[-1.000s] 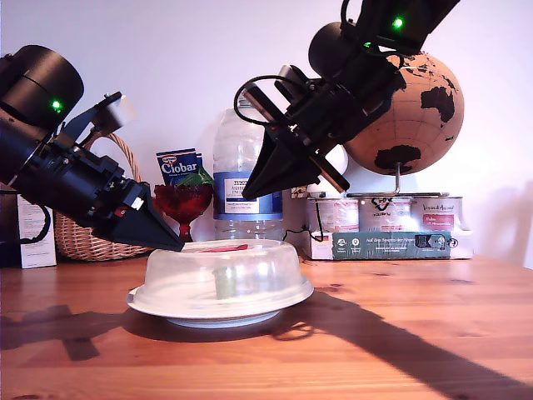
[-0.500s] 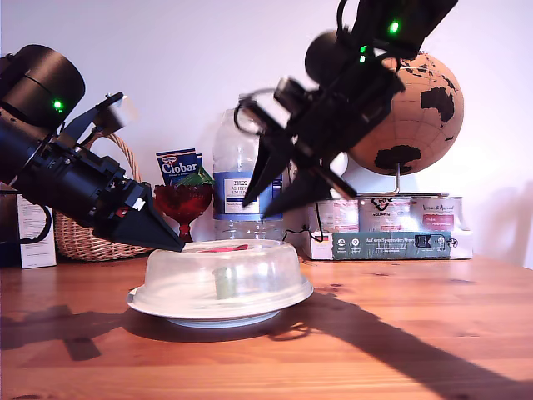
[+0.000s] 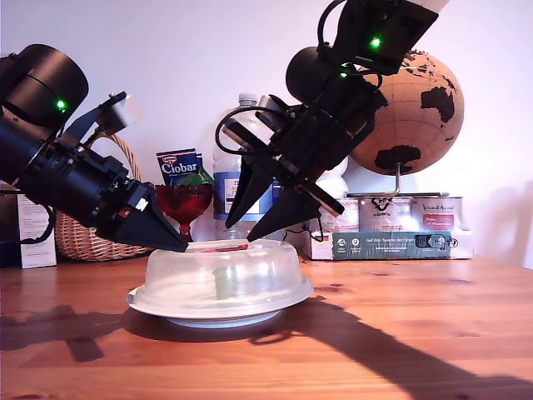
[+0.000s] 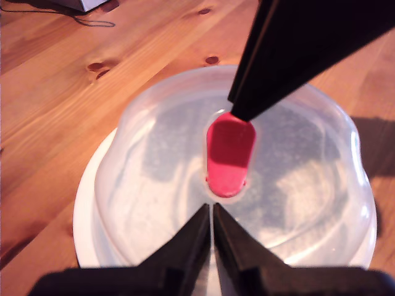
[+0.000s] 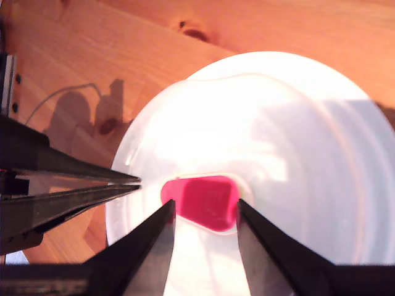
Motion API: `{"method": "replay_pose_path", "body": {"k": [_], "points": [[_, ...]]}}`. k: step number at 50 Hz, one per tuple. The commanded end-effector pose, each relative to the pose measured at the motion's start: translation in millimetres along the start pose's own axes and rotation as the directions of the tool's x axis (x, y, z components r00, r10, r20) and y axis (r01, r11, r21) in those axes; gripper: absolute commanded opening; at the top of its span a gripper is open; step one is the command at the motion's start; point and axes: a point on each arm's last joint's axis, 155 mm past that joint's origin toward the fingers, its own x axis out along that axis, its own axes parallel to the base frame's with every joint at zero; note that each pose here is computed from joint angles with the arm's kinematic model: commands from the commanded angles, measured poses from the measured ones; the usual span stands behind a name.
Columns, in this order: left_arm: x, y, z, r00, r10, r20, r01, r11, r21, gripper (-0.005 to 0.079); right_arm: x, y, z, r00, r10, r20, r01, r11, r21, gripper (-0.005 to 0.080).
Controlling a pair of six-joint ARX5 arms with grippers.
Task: Lift the plastic dome with your right arm while removing the green coffee capsule from the plate using your left arm.
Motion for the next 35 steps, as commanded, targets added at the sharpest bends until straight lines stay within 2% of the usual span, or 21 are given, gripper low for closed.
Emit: {"method": "replay_pose_path", "body": {"k": [1, 35], "points": [[5, -4, -14, 0.999, -0.016, -0.039, 0.016, 1.000, -0.015, -0.0021, 4, 2, -3, 1.000, 0.000, -0.010, 0.000, 1.000, -0.008, 0.0280], [5, -6, -19, 0.998, -0.022, -0.058, 0.021, 0.999, -0.026, -0.0021, 29, -2, -21, 0.998, -0.006, -0.067, 0.005, 1.000, -0.018, 0.0280]]}}
